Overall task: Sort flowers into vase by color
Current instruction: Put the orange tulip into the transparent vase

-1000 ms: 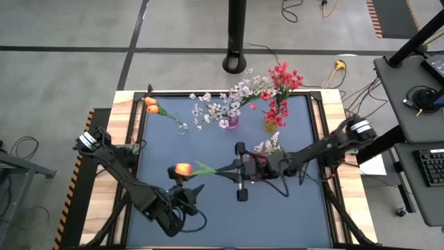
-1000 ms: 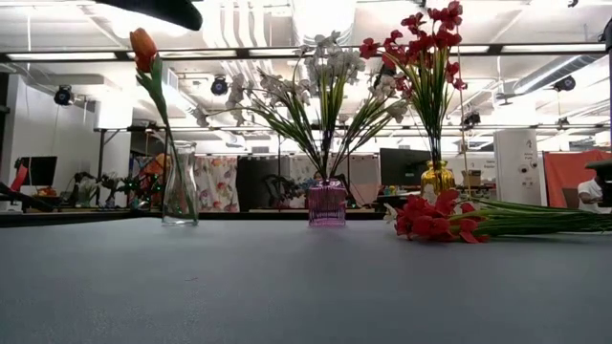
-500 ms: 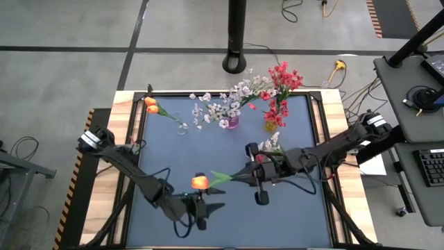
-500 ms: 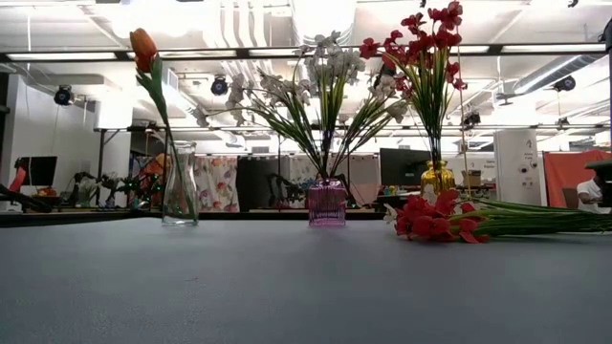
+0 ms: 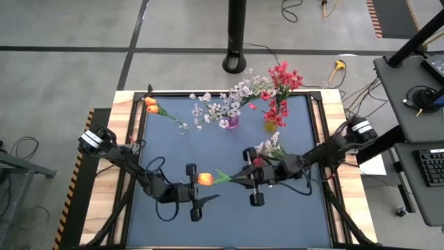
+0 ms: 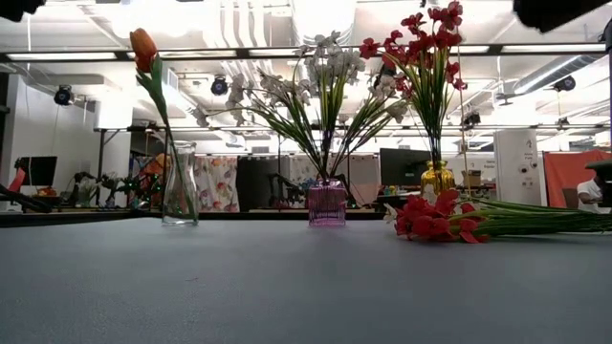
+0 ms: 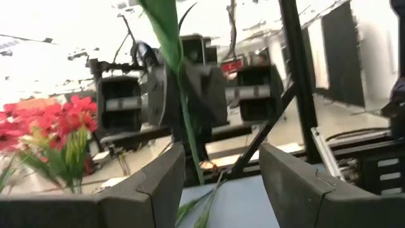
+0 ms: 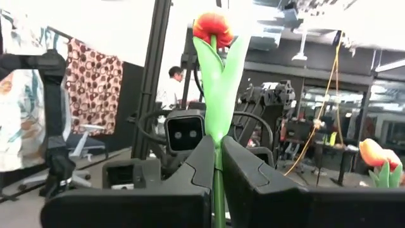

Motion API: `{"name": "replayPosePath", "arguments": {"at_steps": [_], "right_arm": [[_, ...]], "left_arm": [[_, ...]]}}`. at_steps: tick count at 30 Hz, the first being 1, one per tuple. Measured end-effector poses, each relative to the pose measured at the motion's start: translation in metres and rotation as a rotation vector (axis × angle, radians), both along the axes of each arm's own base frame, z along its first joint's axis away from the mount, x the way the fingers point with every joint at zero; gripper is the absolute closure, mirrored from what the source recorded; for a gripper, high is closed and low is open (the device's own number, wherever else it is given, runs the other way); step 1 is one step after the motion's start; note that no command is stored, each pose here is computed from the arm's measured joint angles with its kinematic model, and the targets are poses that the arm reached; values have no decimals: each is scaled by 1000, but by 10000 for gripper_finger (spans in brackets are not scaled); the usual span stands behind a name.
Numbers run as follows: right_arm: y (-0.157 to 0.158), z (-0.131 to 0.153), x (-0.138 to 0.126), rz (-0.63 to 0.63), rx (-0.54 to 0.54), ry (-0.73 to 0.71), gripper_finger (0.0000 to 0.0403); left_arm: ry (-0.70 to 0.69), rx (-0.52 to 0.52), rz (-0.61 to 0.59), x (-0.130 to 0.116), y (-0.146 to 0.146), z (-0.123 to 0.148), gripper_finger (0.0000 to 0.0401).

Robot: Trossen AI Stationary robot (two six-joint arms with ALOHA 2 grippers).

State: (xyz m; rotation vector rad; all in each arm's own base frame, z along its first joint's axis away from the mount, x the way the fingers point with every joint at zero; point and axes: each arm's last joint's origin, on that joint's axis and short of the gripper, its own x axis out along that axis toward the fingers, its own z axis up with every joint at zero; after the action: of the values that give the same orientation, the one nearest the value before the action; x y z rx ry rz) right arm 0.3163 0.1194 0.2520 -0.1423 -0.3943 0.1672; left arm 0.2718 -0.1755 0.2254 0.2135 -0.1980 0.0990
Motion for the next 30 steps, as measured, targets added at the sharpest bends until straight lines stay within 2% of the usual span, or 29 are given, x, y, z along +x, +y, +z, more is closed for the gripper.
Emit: {"name": "replayPosePath", "arguments": {"at_steps": [4, 10, 16, 22, 30], "right_arm": [[4, -13, 12, -19, -28, -39, 390], [9, -22, 26, -51, -64, -36, 390], [9, -22, 28, -89, -70, -26, 390], [9, -23, 28, -90, -75, -14, 390], [9, -23, 28, -91, -74, -10, 390]], "left_arm": [[-35, -2, -35, 1, 2, 3, 216], [-82, -19, -19, 2, 5, 9, 214], [-108, -73, 64, 0, 9, 13, 183], [-141, -42, 35, 4, 8, 20, 157], [-157, -43, 43, 10, 13, 25, 172]]}}
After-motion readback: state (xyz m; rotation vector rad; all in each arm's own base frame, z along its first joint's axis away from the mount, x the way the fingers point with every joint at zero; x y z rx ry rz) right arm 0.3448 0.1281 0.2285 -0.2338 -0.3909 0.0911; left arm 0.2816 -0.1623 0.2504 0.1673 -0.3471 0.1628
